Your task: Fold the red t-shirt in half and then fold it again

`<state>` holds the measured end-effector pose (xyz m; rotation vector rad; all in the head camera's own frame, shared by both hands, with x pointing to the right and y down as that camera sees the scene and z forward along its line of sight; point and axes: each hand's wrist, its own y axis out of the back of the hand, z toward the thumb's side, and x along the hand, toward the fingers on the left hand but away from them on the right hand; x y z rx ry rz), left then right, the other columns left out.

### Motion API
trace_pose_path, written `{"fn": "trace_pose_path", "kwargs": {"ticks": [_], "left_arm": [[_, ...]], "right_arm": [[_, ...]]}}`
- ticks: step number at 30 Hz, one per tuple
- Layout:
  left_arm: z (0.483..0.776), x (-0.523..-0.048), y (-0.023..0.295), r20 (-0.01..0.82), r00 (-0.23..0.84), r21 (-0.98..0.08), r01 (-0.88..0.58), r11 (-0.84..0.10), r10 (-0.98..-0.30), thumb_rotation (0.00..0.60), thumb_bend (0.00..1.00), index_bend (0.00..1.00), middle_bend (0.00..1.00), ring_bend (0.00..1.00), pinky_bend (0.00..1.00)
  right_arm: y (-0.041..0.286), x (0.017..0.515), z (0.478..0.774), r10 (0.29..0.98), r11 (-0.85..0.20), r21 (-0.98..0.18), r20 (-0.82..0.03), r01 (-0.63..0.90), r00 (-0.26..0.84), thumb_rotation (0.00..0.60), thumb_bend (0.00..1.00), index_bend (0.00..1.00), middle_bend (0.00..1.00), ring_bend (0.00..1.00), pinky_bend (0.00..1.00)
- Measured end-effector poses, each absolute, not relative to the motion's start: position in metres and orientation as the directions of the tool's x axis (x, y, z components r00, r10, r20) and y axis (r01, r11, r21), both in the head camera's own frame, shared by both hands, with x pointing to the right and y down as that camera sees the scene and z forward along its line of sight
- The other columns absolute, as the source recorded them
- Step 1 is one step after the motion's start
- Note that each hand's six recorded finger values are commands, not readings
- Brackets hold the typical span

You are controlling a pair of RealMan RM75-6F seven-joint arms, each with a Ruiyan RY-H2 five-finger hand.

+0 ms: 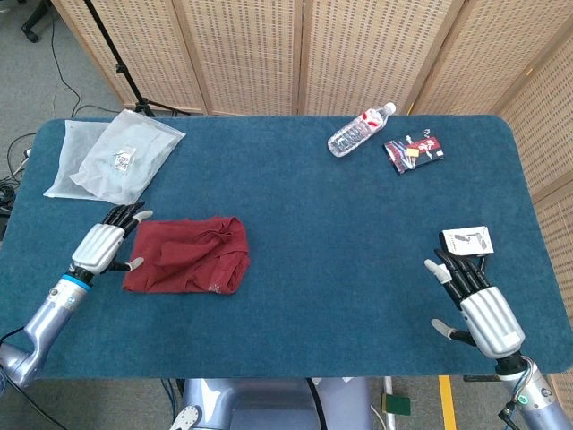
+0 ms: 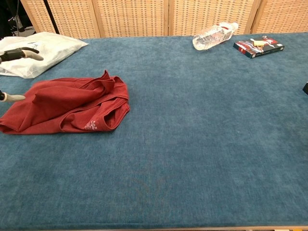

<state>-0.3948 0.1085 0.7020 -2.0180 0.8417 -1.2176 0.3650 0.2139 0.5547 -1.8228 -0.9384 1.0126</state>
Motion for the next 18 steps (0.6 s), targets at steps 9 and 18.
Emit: {"fn": "trace_pose_path", "kwargs": {"ticks": [9,18], "left_arm": [[0.717,-0.373,0.113,0.487,0.397,-0.773,-0.221,-0.595,-0.778,0.6,0.3,0.27,0.0,0.0,0.0],[0.723,-0.365,0.121,0.473,0.412,-0.744,-0.286,-0.604,-0.778,0.6,0.35,0.35,0.0,0.0,0.0]], "right_arm": [[0.213,0.367,0.554,0.878,-0.375,-0.902,-0.273,0.212,0.393,0.6,0.0,0.0,0.0,0.0,0.1],[0.214,0.366,0.553,0.875,-0.378,-0.901,-0.273,0.212,0.4,0.6,0.0,0.0,0.0,0.0,0.1]]}}
